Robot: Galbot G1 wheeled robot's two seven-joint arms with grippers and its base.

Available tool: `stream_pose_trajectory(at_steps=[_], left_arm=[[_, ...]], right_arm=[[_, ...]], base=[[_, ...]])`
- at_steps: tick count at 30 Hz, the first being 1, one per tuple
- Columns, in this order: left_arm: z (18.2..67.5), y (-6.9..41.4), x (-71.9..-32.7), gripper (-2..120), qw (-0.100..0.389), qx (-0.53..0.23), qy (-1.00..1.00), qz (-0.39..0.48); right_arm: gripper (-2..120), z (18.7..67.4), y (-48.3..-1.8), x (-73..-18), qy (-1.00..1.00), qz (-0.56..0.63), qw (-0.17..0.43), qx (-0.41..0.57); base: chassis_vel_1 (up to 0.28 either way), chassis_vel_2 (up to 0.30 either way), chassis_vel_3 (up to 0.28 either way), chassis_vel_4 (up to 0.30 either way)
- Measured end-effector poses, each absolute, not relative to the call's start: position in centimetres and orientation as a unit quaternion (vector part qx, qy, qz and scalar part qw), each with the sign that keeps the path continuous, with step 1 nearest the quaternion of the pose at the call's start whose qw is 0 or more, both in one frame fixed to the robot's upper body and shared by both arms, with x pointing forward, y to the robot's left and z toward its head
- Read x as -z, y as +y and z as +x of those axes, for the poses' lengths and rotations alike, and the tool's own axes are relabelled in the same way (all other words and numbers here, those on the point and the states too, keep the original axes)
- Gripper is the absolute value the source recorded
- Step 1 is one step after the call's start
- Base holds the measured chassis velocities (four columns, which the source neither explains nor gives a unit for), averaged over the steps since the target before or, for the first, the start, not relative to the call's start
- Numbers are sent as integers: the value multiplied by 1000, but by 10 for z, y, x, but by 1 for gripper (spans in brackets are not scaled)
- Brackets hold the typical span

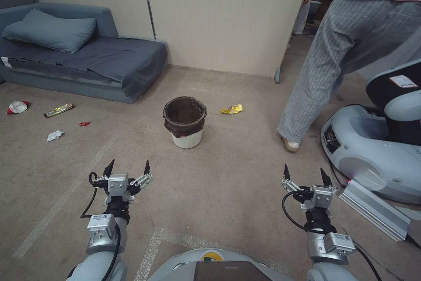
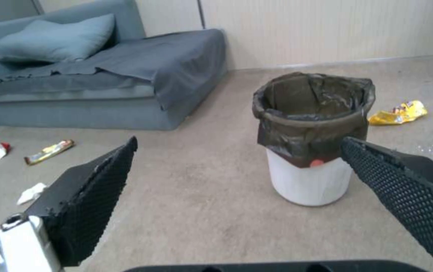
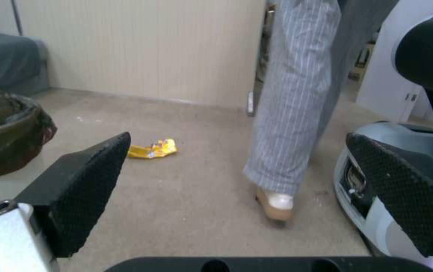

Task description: Pick up the trash bin, then pick up the garbage from the floor and place it into the trash bin.

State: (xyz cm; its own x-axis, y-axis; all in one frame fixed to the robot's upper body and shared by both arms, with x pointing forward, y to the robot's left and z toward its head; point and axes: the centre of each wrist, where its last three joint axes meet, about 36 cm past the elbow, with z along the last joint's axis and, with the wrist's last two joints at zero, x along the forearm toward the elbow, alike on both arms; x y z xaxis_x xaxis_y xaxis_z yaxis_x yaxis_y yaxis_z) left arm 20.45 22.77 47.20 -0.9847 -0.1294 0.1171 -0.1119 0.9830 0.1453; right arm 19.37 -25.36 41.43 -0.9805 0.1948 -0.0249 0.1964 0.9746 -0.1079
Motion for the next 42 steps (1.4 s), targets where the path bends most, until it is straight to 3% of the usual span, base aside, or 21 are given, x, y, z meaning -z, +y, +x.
stream_pose_trajectory(at_steps=[42], left_arm=[[203, 229, -476, 100, 59, 68, -994, 62]], right_arm=[[100, 193, -253, -413, 994, 97, 9, 56]], base=[[-124, 126, 124, -124]])
